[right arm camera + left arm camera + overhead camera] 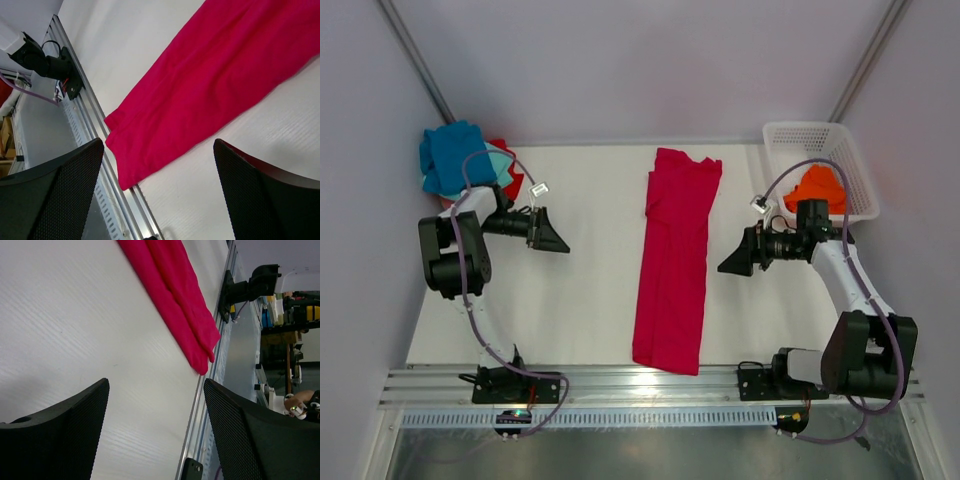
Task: Fold and stack the t-shirts
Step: Fold the tshirt
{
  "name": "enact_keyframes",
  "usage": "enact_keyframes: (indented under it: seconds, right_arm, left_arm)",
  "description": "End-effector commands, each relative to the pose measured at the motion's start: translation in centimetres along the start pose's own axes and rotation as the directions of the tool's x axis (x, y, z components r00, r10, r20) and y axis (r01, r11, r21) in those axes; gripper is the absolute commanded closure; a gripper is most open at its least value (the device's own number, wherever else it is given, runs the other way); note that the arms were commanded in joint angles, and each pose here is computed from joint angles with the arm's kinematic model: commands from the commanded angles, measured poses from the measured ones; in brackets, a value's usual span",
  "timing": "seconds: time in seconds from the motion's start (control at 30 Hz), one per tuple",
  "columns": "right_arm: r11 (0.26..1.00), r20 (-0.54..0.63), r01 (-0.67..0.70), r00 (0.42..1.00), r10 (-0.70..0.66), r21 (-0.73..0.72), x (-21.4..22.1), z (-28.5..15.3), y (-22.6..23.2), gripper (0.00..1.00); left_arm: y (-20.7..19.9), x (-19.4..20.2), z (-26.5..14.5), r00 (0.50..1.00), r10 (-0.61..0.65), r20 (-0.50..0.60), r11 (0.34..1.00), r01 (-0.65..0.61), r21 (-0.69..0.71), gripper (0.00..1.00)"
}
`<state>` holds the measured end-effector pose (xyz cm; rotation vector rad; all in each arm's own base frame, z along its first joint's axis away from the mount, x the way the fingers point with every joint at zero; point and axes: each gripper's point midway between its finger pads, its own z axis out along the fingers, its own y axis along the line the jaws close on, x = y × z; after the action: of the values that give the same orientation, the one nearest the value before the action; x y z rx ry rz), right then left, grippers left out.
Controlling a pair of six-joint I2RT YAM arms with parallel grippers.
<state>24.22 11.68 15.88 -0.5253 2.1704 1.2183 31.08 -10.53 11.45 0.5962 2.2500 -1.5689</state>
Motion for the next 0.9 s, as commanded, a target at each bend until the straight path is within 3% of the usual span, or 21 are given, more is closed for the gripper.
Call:
enact_keyframes:
  seconds: [0.0, 0.1, 0.23, 0.33, 0.5, 0.6, 0.63, 0.73, 0.77, 0.87]
  right_arm:
    - [0.992, 0.019, 0.126, 0.992, -0.126, 0.007, -1.0, 1.4, 0.8, 0.06]
    - [0.978, 0.004, 0.204, 0.979, -0.204, -0.041, -0.6, 2.7, 2.5, 0.06]
    - [0.943, -0.042, 0.311, 0.947, -0.318, -0.119, 0.8, 4.6, 5.3, 0.06]
    - [0.927, -0.103, 0.324, 0.932, -0.346, -0.189, 2.5, 6.1, 7.2, 0.06]
    - [0.92, -0.19, 0.343, 0.907, -0.377, -0.187, 4.5, 7.5, 6.9, 0.06]
    - [0.909, -0.187, 0.386, 0.892, -0.412, -0.159, 4.2, 7.7, 6.7, 0.06]
    - [0.905, -0.199, 0.413, 0.883, -0.426, -0.105, 3.8, 7.8, 5.8, 0.06]
    - [0.873, -0.19, 0.487, 0.858, -0.477, 0.009, 1.6, 7.8, 4.2, 0.06]
    - [0.854, -0.199, 0.515, 0.847, -0.493, 0.074, 0.7, 7.6, 3.2, 0.06]
    - [0.779, -0.218, 0.594, 0.803, -0.555, 0.201, -1.4, 7.1, 1.3, 0.06]
  left_arm:
    - [-6.5, 1.1, -0.1, 0.987, -0.16, 0.001, 0.976, 0.158, 0.151, 0.22]
    - [-7.5, 1.9, 0.2, 0.996, -0.092, 0.019, 0.983, 0.088, 0.163, 0.24]
    - [-9.8, 4.4, 1.9, 0.998, 0.026, -0.059, 0.981, -0.014, 0.191, 0.26]
    - [-11.0, 4.8, 2.5, 0.993, 0.082, -0.085, 0.977, -0.063, 0.202, 0.27]
    - [-11.5, 5.4, 4.0, 0.976, 0.165, -0.14, 0.967, -0.132, 0.216, 0.23]
    - [-10.1, 6.4, 4.4, 0.951, 0.172, -0.257, 0.983, -0.149, 0.107, 0.2]
    - [-7.0, 5.4, 4.1, 0.936, 0.175, -0.306, 0.975, -0.209, -0.08, 0.18]
    - [-4.2, 2.2, 3.8, 0.915, 0.27, -0.3, 0.885, -0.358, -0.296, 0.15]
    - [-4.0, 0.4, 3.7, 0.897, 0.33, -0.295, 0.843, -0.421, -0.335, 0.15]
    - [-5.4, 0.2, 4.8, 0.871, 0.34, -0.353, 0.837, -0.452, -0.308, 0.14]
